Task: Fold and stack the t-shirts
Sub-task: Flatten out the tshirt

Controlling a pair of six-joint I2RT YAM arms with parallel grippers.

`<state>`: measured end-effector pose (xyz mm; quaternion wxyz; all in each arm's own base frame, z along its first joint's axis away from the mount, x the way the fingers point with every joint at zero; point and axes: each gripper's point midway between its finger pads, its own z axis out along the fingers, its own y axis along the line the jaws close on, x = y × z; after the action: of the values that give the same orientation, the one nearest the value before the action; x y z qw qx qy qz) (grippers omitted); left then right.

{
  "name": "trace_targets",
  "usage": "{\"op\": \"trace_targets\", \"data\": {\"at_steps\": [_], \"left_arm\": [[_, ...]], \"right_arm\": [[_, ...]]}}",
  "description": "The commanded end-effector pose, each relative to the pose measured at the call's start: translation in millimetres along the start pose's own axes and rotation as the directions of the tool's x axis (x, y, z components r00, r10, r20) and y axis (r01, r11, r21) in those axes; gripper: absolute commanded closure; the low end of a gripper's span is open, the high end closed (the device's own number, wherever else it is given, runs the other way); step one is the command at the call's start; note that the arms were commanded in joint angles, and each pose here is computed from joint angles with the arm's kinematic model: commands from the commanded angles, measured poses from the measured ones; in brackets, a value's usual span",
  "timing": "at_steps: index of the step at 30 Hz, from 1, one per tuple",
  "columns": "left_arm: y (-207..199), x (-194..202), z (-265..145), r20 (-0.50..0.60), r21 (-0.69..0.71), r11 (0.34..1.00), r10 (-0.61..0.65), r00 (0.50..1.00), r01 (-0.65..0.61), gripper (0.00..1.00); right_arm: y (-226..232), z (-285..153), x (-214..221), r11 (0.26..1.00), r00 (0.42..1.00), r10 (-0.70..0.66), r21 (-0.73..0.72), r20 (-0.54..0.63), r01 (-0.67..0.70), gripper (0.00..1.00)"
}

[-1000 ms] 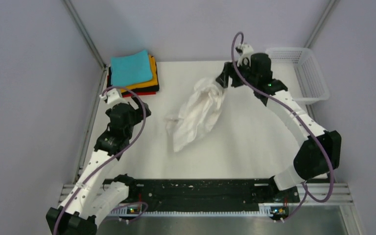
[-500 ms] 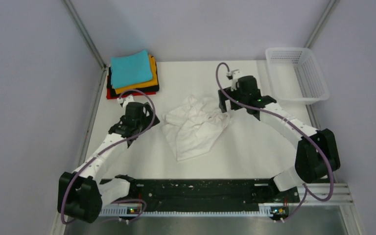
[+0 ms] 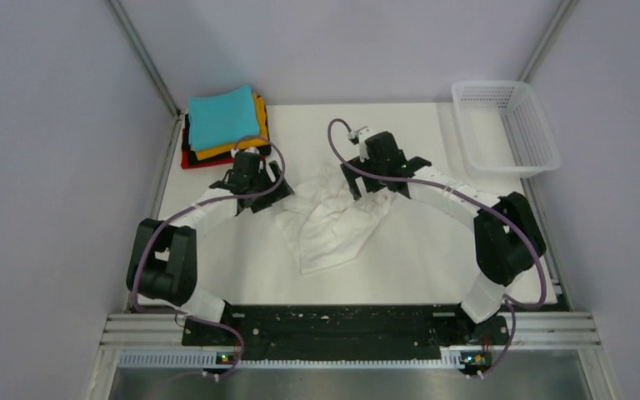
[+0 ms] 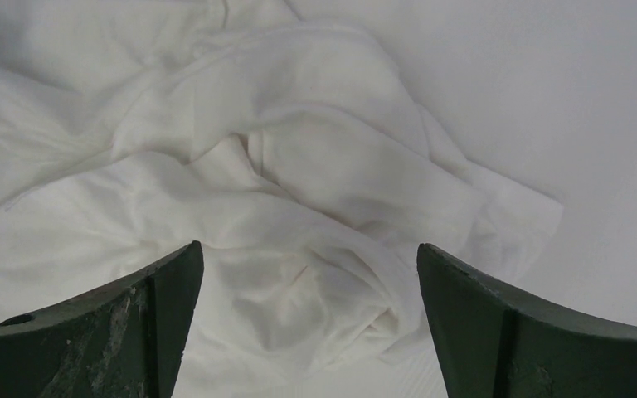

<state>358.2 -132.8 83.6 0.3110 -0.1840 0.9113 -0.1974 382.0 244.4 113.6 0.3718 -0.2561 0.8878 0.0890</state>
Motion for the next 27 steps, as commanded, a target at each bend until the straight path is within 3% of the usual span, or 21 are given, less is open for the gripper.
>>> {"op": "trace_targets", "data": {"at_steps": [1, 5, 8, 10, 11, 12, 16, 20, 27], "left_arm": [[-30, -6, 12, -0.042, 0.125, 0.992, 0.038, 0.998, -0.032, 0.19], [-25, 1, 27, -0.08, 0.094, 0.994, 0.054, 0.995, -0.047, 0.26], [-23, 4, 36, -0.106, 0.086, 0.995, 0.062, 0.992, -0.053, 0.44], [-24, 3, 40, -0.114, 0.086, 0.995, 0.068, 0.991, -0.059, 0.71], [-25, 0, 40, -0.108, 0.088, 0.994, 0.072, 0.991, -0.063, 0.93], [-27, -4, 39, -0.097, 0.086, 0.994, 0.072, 0.993, -0.064, 1.0], [-35, -17, 28, -0.046, 0.101, 0.992, 0.078, 0.996, -0.073, 1.0], [-40, -22, 16, -0.021, 0.114, 0.991, 0.073, 0.997, -0.071, 1.0], [-43, -26, 4, 0.008, 0.124, 0.99, 0.062, 0.998, -0.062, 1.0]], "right_arm": [[-2, -35, 3, 0.996, 0.995, 0.089, 0.025, 0.042, -0.09, 0.02], [-11, -55, 29, 0.985, 0.989, 0.148, 0.083, 0.03, -0.15, 0.01], [-16, -68, 47, 0.975, 0.981, 0.19, 0.113, 0.032, -0.193, 0.02], [-15, -72, 62, 0.966, 0.973, 0.229, 0.117, 0.017, -0.229, 0.02], [-12, -74, 68, 0.961, 0.967, 0.254, 0.109, 0.007, -0.253, 0.02], [-6, -75, 74, 0.953, 0.957, 0.291, 0.09, -0.006, -0.289, 0.02], [30, -71, 91, 0.918, 0.918, 0.384, -0.067, -0.097, -0.391, 0.08], [48, -57, 109, 0.881, 0.883, 0.437, -0.113, -0.172, -0.459, 0.14], [53, -23, 97, 0.84, 0.849, 0.512, -0.134, -0.13, -0.527, 0.23]]}}
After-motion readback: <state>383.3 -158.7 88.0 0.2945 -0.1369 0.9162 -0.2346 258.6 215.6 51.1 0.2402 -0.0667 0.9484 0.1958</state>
